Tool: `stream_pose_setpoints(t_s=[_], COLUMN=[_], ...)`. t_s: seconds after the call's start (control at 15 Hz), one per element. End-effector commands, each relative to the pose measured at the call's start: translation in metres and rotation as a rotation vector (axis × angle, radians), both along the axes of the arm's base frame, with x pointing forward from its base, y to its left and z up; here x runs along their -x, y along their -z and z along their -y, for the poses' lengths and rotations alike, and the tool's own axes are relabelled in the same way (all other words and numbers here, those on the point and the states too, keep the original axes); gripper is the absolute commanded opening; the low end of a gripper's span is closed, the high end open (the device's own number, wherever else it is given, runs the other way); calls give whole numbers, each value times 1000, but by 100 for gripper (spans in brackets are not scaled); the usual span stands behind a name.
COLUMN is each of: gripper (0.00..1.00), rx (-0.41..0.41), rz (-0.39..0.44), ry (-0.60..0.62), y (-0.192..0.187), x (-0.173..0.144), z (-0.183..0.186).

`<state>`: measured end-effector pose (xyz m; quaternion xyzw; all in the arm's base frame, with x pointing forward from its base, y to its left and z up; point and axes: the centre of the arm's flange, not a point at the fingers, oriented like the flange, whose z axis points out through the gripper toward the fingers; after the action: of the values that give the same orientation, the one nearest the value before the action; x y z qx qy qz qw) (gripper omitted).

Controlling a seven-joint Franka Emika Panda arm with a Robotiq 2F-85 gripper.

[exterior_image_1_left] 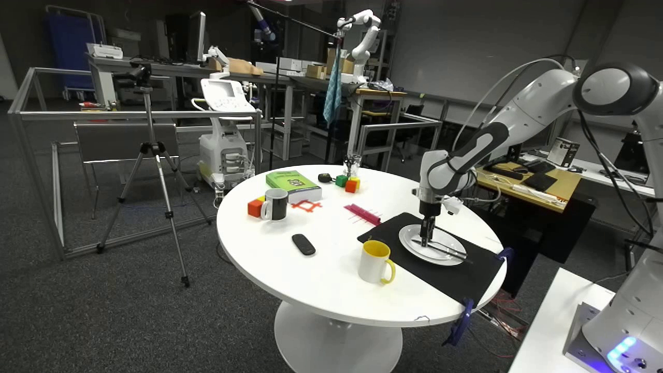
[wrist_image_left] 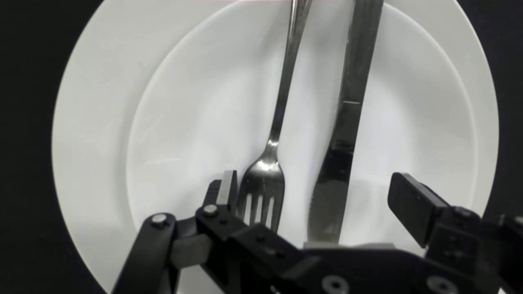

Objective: Move the knife to the left of the fork

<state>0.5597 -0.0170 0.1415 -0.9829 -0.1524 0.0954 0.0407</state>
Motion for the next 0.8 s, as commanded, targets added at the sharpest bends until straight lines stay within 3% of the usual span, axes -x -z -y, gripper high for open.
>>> stream_pose_setpoints(t_s=[0.0, 0.73], gripper=[100, 100], rx=[-15, 44], rz=[-25, 1], ry=[-37, -13], y=[0, -30], x=[-9, 8], z=[-1, -5])
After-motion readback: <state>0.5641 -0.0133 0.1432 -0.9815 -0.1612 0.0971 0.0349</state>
